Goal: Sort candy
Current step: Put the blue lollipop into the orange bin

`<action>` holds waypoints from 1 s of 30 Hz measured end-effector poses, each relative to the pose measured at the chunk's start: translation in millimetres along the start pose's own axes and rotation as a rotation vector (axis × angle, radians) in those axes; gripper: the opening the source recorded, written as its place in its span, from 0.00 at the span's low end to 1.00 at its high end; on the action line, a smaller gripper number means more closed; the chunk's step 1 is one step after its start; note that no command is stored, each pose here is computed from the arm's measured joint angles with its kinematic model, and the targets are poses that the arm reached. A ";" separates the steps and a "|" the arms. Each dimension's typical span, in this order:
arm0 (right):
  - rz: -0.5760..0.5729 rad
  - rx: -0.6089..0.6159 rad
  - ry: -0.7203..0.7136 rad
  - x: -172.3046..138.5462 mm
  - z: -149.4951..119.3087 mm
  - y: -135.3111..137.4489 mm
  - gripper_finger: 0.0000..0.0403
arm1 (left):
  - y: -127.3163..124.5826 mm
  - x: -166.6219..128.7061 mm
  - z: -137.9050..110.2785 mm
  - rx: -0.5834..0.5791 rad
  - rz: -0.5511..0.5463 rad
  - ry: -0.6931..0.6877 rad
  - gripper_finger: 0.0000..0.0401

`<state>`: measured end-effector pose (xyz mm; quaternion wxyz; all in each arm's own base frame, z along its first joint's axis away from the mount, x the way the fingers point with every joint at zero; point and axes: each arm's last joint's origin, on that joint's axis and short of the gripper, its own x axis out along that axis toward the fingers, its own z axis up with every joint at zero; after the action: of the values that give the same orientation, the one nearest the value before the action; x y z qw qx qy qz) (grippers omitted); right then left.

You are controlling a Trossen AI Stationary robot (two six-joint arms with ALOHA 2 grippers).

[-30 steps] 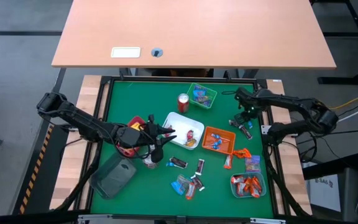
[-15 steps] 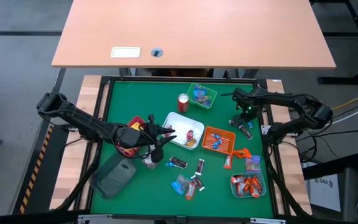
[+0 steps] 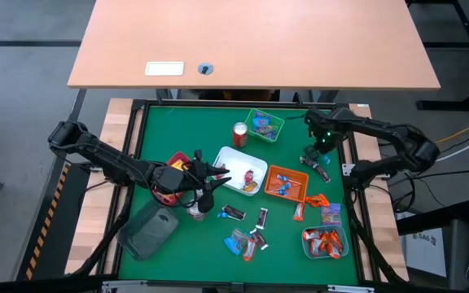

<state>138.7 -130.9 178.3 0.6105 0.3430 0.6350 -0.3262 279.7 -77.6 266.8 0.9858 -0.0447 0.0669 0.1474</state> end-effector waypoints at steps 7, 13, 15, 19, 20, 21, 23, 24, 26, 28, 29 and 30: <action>0.130 -0.045 -0.171 -45.0 0.2 10.0 0.01 | 0.0 0.0 0.0 0.000 0.000 0.000 0.25; 0.226 -0.187 -0.254 -69.7 -11.7 36.5 0.02 | 0.1 0.1 0.0 0.000 0.001 0.000 0.25; 0.260 -0.237 -0.273 -72.7 -16.2 48.4 0.01 | 0.1 0.1 0.0 0.000 0.001 0.000 0.25; 0.303 -0.359 -0.283 -73.6 -26.5 71.3 0.01 | 0.1 0.1 0.0 0.000 0.001 0.000 0.25; 0.310 -0.389 -0.285 -73.8 -29.4 76.3 0.02 | 0.1 0.1 0.0 0.000 0.001 0.000 0.25; 0.317 -0.417 -0.289 -74.0 -32.2 81.4 0.02 | 0.1 0.1 0.0 0.000 0.001 0.000 0.25; 0.333 -0.474 -0.298 -74.4 -38.2 91.2 0.01 | 0.1 0.1 0.0 0.000 0.001 0.000 0.25; 0.342 -0.500 -0.304 -74.7 -40.9 95.8 0.01 | 0.1 0.1 0.0 0.000 0.001 0.000 0.25; 0.358 -0.548 -0.314 -75.3 -46.2 103.8 0.01 | 0.1 0.1 0.0 0.000 0.001 0.000 0.25; 0.374 -0.590 -0.324 -75.8 -51.2 110.8 0.01 | 0.1 0.1 0.0 0.000 0.001 0.000 0.25; 0.383 -0.610 -0.332 -76.2 -53.6 114.4 0.01 | 0.1 0.1 0.0 0.000 0.001 0.000 0.25; 0.392 -0.629 -0.338 -76.6 -55.9 117.7 0.02 | 0.1 0.1 0.0 0.000 0.001 0.000 0.25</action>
<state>207.4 -22.3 257.7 0.8321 0.1956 0.5170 -0.0450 279.7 -77.5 266.8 0.9858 -0.0447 0.0668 0.1477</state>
